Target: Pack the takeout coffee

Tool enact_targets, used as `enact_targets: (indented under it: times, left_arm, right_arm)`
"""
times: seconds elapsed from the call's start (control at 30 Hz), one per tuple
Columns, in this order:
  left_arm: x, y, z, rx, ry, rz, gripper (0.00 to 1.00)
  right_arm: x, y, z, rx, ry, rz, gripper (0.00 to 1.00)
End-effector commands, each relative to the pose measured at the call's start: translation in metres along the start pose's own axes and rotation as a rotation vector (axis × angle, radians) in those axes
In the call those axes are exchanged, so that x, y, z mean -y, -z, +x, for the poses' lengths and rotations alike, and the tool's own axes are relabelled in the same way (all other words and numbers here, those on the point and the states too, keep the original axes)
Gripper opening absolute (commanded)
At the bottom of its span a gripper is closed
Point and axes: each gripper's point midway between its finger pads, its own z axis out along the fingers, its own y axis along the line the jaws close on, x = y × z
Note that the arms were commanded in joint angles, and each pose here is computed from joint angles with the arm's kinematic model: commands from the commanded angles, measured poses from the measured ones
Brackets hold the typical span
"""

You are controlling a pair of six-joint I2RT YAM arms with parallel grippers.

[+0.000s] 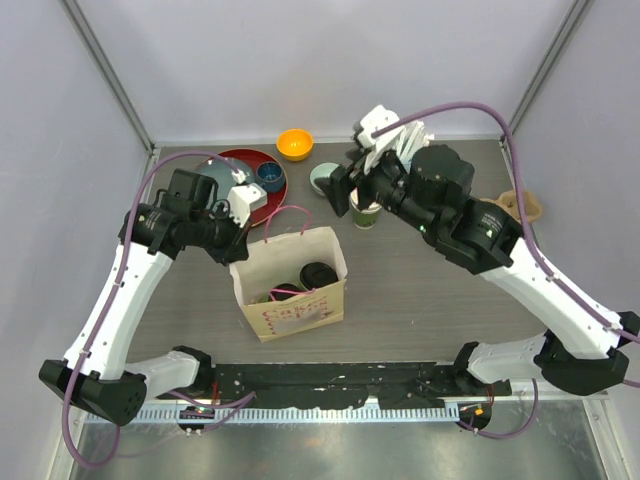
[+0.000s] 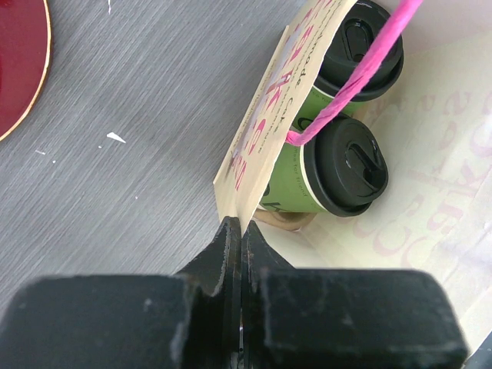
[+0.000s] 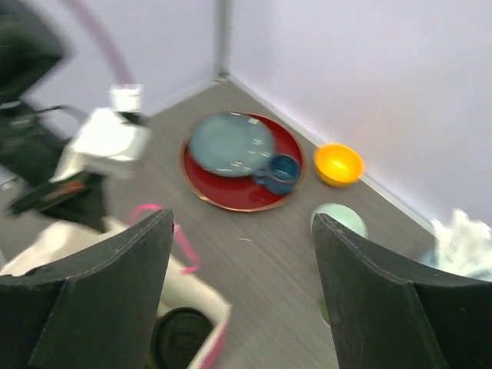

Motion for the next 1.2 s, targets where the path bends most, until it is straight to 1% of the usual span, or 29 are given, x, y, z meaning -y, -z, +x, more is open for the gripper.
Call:
enact_targets:
  times: [0.0, 0.07, 0.1, 0.13, 0.17, 0.2, 0.27, 0.3, 0.4, 0.43, 0.47, 0.5, 0.57, 0.6, 0.67, 0.7, 0.8, 0.87, 0.9, 1.0, 1.07, 1.17]
  left_arm:
    - [0.003, 0.001, -0.009, 0.030, 0.000, 0.016, 0.00]
    - [0.003, 0.000, -0.008, 0.025, 0.003, 0.015, 0.00]
    - [0.003, 0.000, -0.008, 0.022, 0.003, 0.017, 0.00]
    - [0.003, -0.001, -0.007, 0.018, 0.004, 0.018, 0.00]
    - [0.003, -0.001, -0.007, 0.020, 0.004, 0.018, 0.00]
    - [0.003, -0.001, -0.007, 0.018, 0.001, 0.018, 0.00]
    - [0.003, -0.002, -0.007, 0.018, -0.001, 0.019, 0.00]
    - [0.002, -0.002, -0.006, 0.017, 0.000, 0.019, 0.00]
    - [0.002, -0.002, -0.007, 0.015, 0.001, 0.018, 0.00]
    - [0.002, -0.002, -0.007, 0.017, -0.003, 0.019, 0.00]
    - [0.002, -0.002, -0.008, 0.018, -0.003, 0.018, 0.00]
    - [0.001, -0.001, -0.009, 0.021, -0.006, 0.016, 0.01]
    - [0.001, 0.000, -0.010, 0.022, -0.009, 0.012, 0.04]
    - [0.001, 0.001, -0.011, 0.025, -0.010, 0.011, 0.09]
    - [0.001, 0.003, -0.012, 0.030, -0.011, 0.009, 0.15]
    - [0.001, 0.004, -0.015, 0.037, -0.014, 0.008, 0.20]
    - [0.002, 0.009, -0.020, 0.052, -0.017, 0.005, 0.27]
    - [0.001, 0.011, -0.022, 0.056, -0.018, -0.001, 0.29]
    - [0.001, 0.012, -0.025, 0.063, -0.021, -0.004, 0.33]
    - [-0.002, 0.015, -0.030, 0.069, -0.018, -0.020, 0.38]
    - [-0.002, 0.017, -0.034, 0.079, -0.019, -0.024, 0.39]
    - [-0.003, 0.019, -0.039, 0.088, -0.016, -0.027, 0.40]
  right_arm:
    - [0.070, 0.002, 0.006, -0.011, -0.135, 0.242, 0.78]
    - [0.092, 0.002, 0.019, -0.036, -0.162, 0.300, 0.78]
    - [0.114, 0.005, 0.027, -0.046, -0.179, 0.361, 0.78]
    - [0.126, 0.005, 0.037, -0.066, -0.207, 0.395, 0.78]
    - [0.133, 0.005, 0.045, -0.081, -0.226, 0.402, 0.78]
    - [0.156, 0.011, 0.052, -0.091, -0.241, 0.459, 0.78]
    - [0.170, 0.010, 0.072, -0.126, -0.283, 0.481, 0.78]
    - [0.191, 0.016, 0.080, -0.136, -0.298, 0.529, 0.78]
    - [0.208, 0.013, 0.113, -0.198, -0.352, 0.529, 0.78]
    - [0.225, 0.019, 0.121, -0.206, -0.368, 0.564, 0.78]
    - [0.233, 0.017, 0.131, -0.225, -0.387, 0.577, 0.78]
    - [0.234, 0.016, 0.136, -0.235, -0.401, 0.549, 0.78]
    - [0.251, 0.020, 0.148, -0.254, -0.413, 0.587, 0.78]
    - [0.256, 0.022, 0.149, -0.256, -0.408, 0.603, 0.78]
    - [0.265, 0.026, 0.149, -0.258, -0.393, 0.631, 0.78]
    - [0.269, 0.027, 0.150, -0.265, -0.376, 0.641, 0.78]
    - [0.279, 0.029, 0.149, -0.269, -0.354, 0.657, 0.78]
    - [0.284, 0.030, 0.147, -0.267, -0.340, 0.666, 0.78]
    - [0.291, 0.035, 0.148, -0.272, -0.330, 0.700, 0.78]
    - [0.302, 0.040, 0.145, -0.265, -0.306, 0.733, 0.78]
    - [0.314, 0.044, 0.140, -0.254, -0.293, 0.758, 0.77]
    - [0.336, 0.052, 0.133, -0.226, -0.286, 0.796, 0.72]
